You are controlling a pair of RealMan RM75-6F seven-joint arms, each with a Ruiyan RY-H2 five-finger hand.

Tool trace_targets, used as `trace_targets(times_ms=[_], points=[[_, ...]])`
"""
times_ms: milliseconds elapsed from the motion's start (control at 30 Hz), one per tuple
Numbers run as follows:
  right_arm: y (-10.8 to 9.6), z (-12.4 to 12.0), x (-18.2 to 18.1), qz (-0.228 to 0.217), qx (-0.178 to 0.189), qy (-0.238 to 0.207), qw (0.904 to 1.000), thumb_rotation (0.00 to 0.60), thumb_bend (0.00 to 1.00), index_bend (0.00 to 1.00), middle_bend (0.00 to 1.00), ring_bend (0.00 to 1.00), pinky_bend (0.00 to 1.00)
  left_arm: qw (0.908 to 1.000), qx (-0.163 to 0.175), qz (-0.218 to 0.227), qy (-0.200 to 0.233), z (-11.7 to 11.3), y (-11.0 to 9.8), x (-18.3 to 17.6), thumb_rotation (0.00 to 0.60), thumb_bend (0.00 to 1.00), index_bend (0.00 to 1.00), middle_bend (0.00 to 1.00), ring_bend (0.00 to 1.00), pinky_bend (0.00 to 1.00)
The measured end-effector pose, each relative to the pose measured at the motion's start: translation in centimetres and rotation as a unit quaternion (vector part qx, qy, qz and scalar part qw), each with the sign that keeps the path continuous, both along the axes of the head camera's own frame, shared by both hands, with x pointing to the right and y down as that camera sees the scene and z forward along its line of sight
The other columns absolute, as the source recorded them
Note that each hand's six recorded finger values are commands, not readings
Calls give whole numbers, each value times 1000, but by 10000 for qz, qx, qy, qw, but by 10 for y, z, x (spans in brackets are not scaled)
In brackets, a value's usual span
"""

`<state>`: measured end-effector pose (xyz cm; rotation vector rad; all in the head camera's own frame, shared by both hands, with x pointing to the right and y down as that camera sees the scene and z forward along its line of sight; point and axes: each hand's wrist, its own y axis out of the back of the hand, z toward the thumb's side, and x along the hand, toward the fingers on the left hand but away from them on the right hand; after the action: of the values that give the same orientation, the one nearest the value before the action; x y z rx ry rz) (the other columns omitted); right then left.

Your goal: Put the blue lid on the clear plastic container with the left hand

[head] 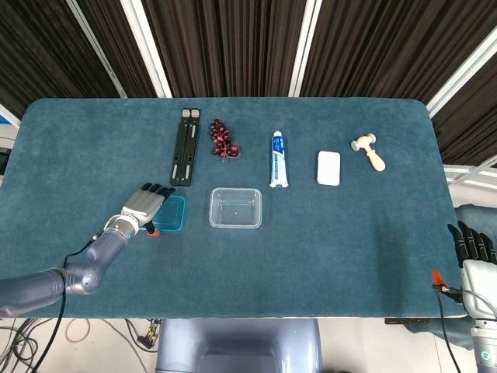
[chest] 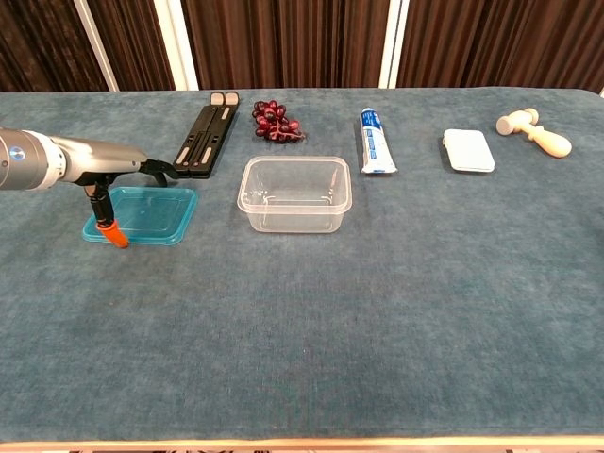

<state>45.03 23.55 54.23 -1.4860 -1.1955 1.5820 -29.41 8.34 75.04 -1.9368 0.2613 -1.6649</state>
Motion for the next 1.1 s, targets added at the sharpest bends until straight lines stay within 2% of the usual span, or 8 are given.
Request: trace_targets(times_ms=[333,633,1100], points=[[0,1,0,18,-29,7,10000,600,362,0,0,0,0,9999,96,31,-50,-6,0,-4,600,101,0,146,0,0],[1,1,1,37,-51,38,10000,600,362,0,0,0,0,9999,90,40,-63,-5,-1,-2,600,101,0,99,0,0],[1,2,2,76,-76,48,9999,600,362,0,0,0,0,9997,125,176,-127,-4,3,2,600,101,0,97,0,0]])
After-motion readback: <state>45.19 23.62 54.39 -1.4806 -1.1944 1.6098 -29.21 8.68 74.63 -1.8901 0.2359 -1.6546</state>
